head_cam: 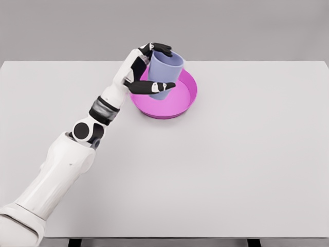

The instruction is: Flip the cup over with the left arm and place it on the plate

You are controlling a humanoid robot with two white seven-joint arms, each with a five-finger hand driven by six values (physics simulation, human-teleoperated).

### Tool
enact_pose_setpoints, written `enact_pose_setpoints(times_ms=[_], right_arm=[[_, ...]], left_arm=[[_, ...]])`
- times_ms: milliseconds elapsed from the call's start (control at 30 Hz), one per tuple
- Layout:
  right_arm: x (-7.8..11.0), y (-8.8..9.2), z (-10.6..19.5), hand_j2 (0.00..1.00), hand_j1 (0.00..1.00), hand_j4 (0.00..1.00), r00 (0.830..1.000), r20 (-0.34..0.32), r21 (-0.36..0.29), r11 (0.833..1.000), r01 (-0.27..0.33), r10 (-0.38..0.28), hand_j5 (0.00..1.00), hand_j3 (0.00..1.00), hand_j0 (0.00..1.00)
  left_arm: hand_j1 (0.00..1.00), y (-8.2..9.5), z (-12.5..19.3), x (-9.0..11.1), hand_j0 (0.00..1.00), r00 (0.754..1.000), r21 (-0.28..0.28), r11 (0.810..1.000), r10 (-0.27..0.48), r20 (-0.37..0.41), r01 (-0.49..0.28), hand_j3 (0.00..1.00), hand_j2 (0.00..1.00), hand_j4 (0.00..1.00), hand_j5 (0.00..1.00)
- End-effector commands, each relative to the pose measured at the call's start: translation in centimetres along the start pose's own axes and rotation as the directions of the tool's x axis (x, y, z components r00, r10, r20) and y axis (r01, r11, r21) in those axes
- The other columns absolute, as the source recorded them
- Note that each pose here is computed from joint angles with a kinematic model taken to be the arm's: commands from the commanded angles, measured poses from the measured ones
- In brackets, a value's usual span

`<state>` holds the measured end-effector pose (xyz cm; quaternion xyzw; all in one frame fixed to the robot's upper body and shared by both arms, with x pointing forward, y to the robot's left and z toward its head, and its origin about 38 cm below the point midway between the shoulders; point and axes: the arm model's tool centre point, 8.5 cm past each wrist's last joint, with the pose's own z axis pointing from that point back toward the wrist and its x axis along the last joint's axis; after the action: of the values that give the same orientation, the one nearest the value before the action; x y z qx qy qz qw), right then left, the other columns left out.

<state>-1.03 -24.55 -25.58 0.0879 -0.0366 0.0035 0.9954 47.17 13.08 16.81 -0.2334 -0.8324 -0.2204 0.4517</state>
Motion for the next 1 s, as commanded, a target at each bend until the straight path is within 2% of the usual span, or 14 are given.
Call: enact_pose_setpoints(times_ms=[0,67,233,333,400,533,700,833,900,967], right_arm=[[-0.1,0.0,0.0,1.00,1.00,1.00,1.000,-0.001,0.000,1.000,0.000,0.000,1.00,1.00,1.00],[-0.1,0.0,0.0,1.00,1.00,1.00,1.000,-0.001,0.000,1.000,0.000,0.000,1.00,1.00,1.00],[0.0,0.0,0.0,1.00,1.00,1.00,1.000,0.000,-0.001,1.000,-0.001,0.001,1.00,1.00,1.00],[-0.1,0.0,0.0,1.00,1.00,1.00,1.000,-0.003,0.001,1.000,-0.001,0.001,1.00,1.00,1.00],[-0.1,0.0,0.0,1.00,1.00,1.00,1.000,-0.001,0.000,1.000,0.000,0.000,1.00,1.00,1.00],[0.0,0.0,0.0,1.00,1.00,1.00,1.000,0.000,0.001,1.000,-0.001,0.001,1.00,1.00,1.00],[-0.1,0.0,0.0,1.00,1.00,1.00,1.000,-0.001,0.000,1.000,0.000,0.000,1.00,1.00,1.00],[-0.1,0.0,0.0,1.00,1.00,1.00,1.000,-0.001,-0.001,1.000,-0.001,0.001,1.00,1.00,1.00],[0.0,0.0,0.0,1.00,1.00,1.00,1.000,-0.001,-0.001,1.000,-0.001,0.001,1.00,1.00,1.00],[-0.1,0.0,0.0,1.00,1.00,1.00,1.000,-0.001,0.001,1.000,-0.001,0.001,1.00,1.00,1.00]], left_arm=[[0.50,0.4,-0.3,0.4,0.50,1.000,0.022,1.000,0.000,0.019,-0.001,0.50,0.50,0.50,0.50],[0.50,1.3,-1.2,1.3,0.50,0.999,0.032,0.999,-0.016,0.042,0.015,0.50,0.50,0.50,0.50],[0.49,0.2,-2.3,1.3,0.49,0.997,0.061,0.998,0.026,0.075,-0.030,0.49,0.49,0.49,0.49],[0.48,-0.9,-2.6,-0.5,0.48,0.997,0.088,0.994,0.068,0.042,-0.071,0.48,0.48,0.48,0.48],[0.48,-0.9,-2.6,-1.8,0.48,0.997,0.100,0.992,0.075,0.001,-0.075,0.48,0.48,0.48,0.48],[0.48,-1.4,-2.4,-3.0,0.48,0.997,0.102,0.992,0.074,-0.038,-0.070,0.48,0.48,0.48,0.48],[0.48,-0.3,-2.4,-2.3,0.48,0.998,0.120,0.991,0.059,-0.021,-0.057,0.48,0.48,0.48,0.48],[0.48,1.1,-2.8,-0.5,0.48,0.998,0.145,0.988,0.044,0.038,-0.050,0.48,0.48,0.48,0.48],[0.48,1.2,-3.3,0.5,0.48,0.997,0.143,0.988,0.041,0.070,-0.051,0.48,0.48,0.48,0.48],[0.48,0.9,-3.4,0.4,0.48,0.996,0.142,0.988,0.048,0.073,-0.058,0.48,0.48,0.48,0.48]])
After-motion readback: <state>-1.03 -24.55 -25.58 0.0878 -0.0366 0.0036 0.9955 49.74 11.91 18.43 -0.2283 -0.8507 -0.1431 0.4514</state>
